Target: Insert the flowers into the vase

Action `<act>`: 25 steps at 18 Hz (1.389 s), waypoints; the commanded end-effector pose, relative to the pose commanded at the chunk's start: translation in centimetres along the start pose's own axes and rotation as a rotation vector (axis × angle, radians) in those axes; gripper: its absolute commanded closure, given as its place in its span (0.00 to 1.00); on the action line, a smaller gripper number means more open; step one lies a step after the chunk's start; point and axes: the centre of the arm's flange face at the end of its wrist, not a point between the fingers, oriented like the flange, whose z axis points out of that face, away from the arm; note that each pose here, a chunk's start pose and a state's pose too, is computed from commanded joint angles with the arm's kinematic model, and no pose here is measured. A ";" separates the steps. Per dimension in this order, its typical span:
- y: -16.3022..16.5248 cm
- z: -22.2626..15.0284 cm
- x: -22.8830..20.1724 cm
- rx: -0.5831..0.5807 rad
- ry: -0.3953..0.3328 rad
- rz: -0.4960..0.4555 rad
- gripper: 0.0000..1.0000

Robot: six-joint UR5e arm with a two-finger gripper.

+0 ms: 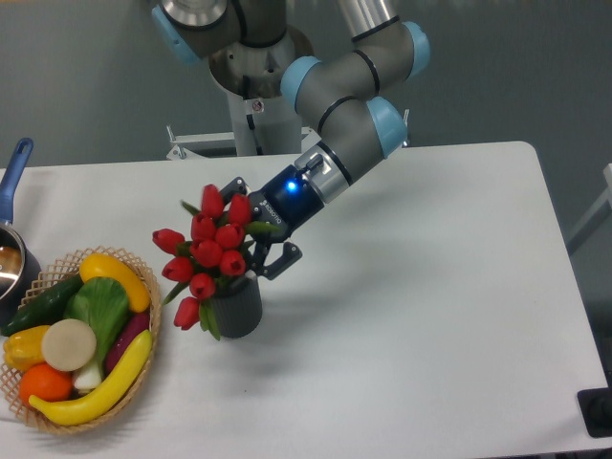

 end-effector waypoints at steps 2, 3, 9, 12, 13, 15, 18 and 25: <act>-0.1 -0.4 0.0 -0.072 -0.015 0.018 0.00; -0.3 -0.7 0.1 -0.115 -0.027 0.032 0.00; -2.5 -4.0 -0.6 -0.285 -0.119 0.104 0.00; -5.0 -5.5 -1.6 -0.317 -0.163 0.159 0.00; -5.9 -6.1 -1.9 -0.328 -0.181 0.177 0.00; -7.9 -7.9 -3.1 -0.365 -0.231 0.217 0.00; -10.0 -10.8 -4.9 -0.481 -0.311 0.271 0.00; -11.4 -14.0 -5.5 -0.755 -0.355 0.423 0.00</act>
